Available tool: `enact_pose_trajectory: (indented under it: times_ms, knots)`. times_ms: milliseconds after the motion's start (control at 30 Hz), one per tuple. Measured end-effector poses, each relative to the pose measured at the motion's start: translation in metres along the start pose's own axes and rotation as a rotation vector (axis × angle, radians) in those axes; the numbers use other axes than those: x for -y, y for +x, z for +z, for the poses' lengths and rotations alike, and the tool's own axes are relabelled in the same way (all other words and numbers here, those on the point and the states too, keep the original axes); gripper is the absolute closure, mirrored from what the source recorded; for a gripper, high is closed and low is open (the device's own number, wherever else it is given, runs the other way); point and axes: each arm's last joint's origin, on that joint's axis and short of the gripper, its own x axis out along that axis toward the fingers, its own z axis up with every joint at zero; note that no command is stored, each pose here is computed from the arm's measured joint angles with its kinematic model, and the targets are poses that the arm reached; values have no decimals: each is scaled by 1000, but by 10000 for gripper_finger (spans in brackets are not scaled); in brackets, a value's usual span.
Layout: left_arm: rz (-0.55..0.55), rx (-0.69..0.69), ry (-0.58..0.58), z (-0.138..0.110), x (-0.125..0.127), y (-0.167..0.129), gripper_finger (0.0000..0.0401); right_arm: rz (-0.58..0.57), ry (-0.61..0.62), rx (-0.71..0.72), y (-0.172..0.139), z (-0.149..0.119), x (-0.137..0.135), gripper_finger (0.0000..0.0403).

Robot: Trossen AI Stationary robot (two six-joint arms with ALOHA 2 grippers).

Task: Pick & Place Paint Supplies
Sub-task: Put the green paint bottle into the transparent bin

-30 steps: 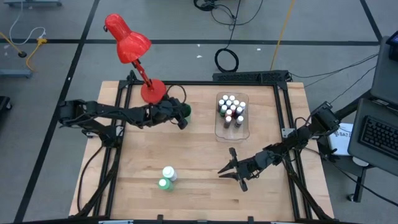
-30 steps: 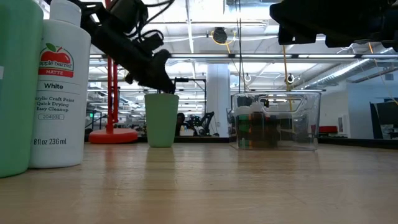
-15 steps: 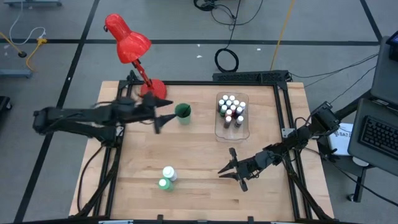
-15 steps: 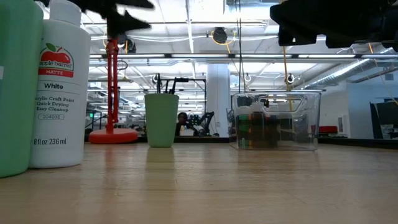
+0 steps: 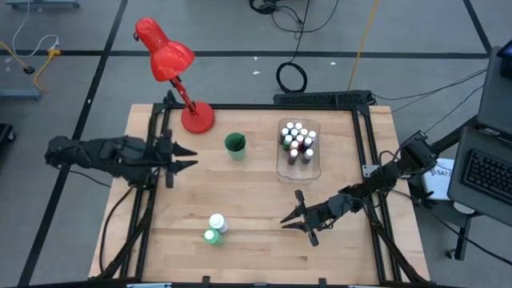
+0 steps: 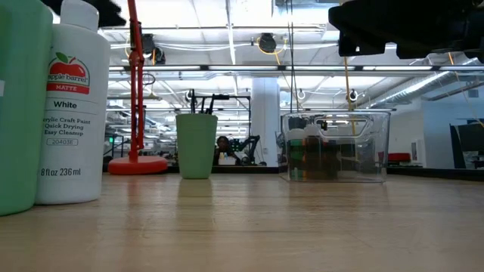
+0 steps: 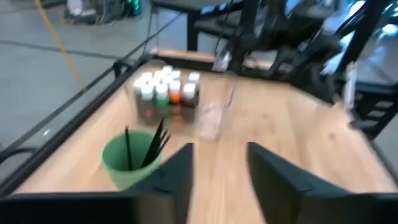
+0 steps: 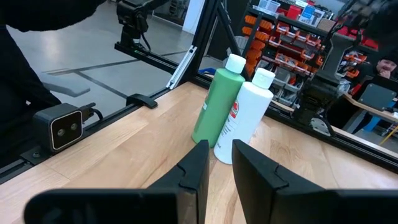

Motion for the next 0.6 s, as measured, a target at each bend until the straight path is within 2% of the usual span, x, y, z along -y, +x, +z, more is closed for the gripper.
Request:
enact_pose_trajectory:
  times_ms: [133, 200, 400, 600]
  knots:
    - [-19, 31, 25, -17, 4, 9, 350, 0, 0, 0, 0, 0, 0, 339]
    - [-37, 71, 42, -21, 7, 13, 386, 0, 0, 0, 0, 0, 0, 339]
    - [-80, 154, 27, -44, 12, 27, 382, 0, 0, -1, 0, 0, 0, 339]
    - [-137, 198, 19, -71, 18, 36, 397, 1, 17, -5, 0, 0, 0, 339]
